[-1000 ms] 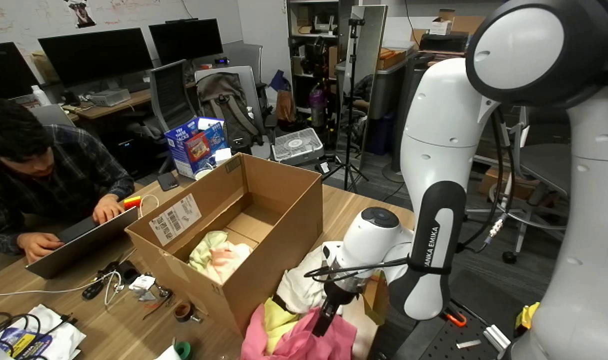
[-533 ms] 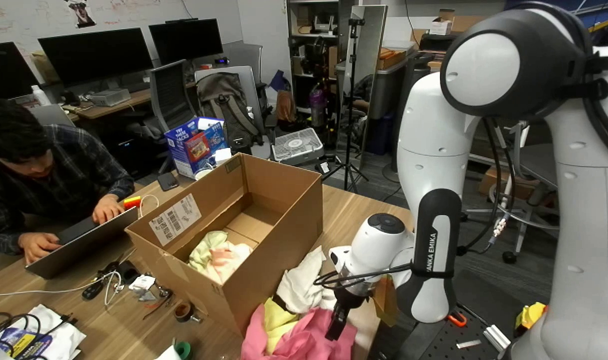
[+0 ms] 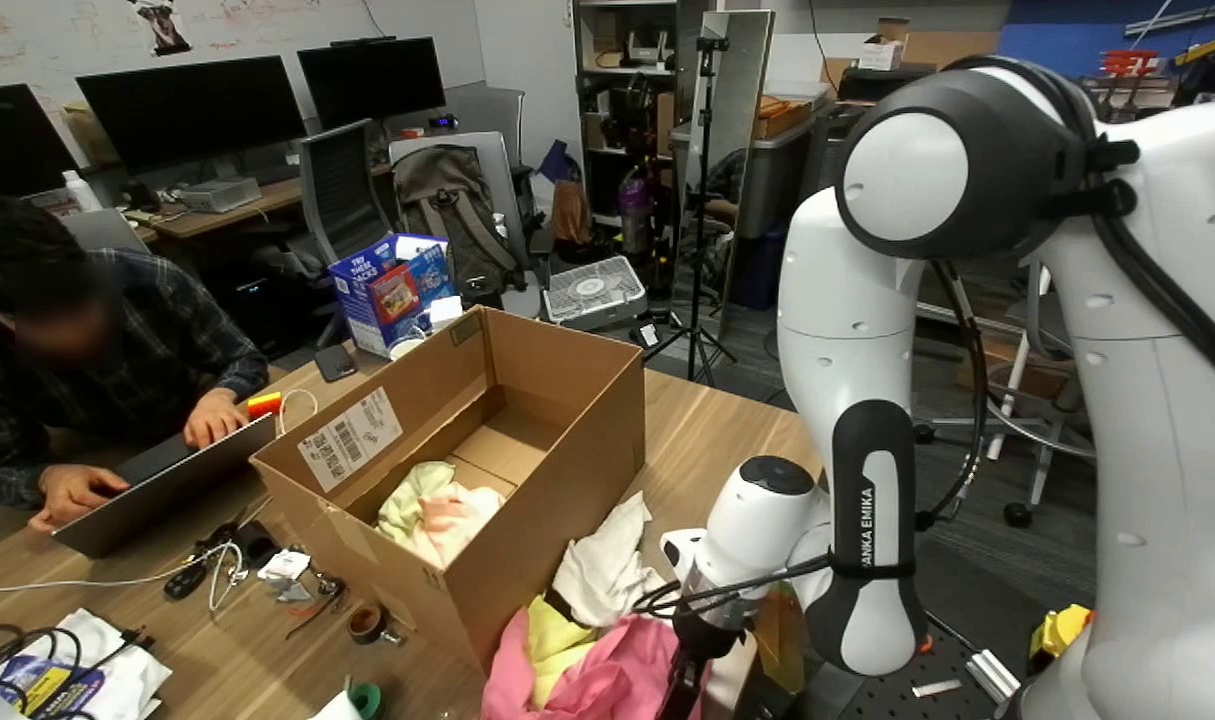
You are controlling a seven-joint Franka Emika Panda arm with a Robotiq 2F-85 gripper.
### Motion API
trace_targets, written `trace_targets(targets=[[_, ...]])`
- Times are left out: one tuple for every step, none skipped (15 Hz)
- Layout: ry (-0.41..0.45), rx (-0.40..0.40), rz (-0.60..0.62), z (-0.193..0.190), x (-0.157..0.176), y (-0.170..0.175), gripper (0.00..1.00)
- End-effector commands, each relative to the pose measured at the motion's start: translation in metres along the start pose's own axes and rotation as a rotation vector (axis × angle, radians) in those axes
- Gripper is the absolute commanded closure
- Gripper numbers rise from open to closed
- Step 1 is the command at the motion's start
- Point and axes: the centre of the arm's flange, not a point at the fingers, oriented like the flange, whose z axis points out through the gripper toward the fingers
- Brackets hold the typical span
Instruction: Pick the clothes on the table and put them in the box
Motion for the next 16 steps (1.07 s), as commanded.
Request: trace_targets(targets=[[0.025,0.042,0.013,-0.004,-0.014,-0.01,0.0],[0.027,0.045,0.013,-0.003,-0.015,-0.01,0.0],[0.035,0.048,0.006,-0.002,-0.016,-0.008,0.0],[0.037,0.046,0.008,0.0,-0.017,-0.006,0.0],[0.042,0.044,0.009,0.0,-0.018,-0.003,0.0],[0.052,0.039,0.005,0.002,-0.019,0.001,0.0],[0.056,0.031,0.005,0.004,-0.02,0.006,0.0],[0.062,0.017,0.003,0.005,-0.02,0.013,0.0],[0.063,-0.001,0.002,0.005,-0.022,0.02,0.0],[0.066,-0.02,-0.002,0.005,-0.023,0.027,0.0],[0.069,-0.042,-0.01,0.006,-0.024,0.037,0.0],[0.066,-0.063,-0.017,0.004,-0.027,0.044,0.0],[0.063,-0.082,-0.025,0.004,-0.029,0.052,0.0],[0.062,-0.096,-0.033,0.003,-0.031,0.057,0.0],[0.062,-0.106,-0.038,0.001,-0.033,0.058,0.0],[0.061,-0.115,-0.043,0.001,-0.033,0.061,0.0]])
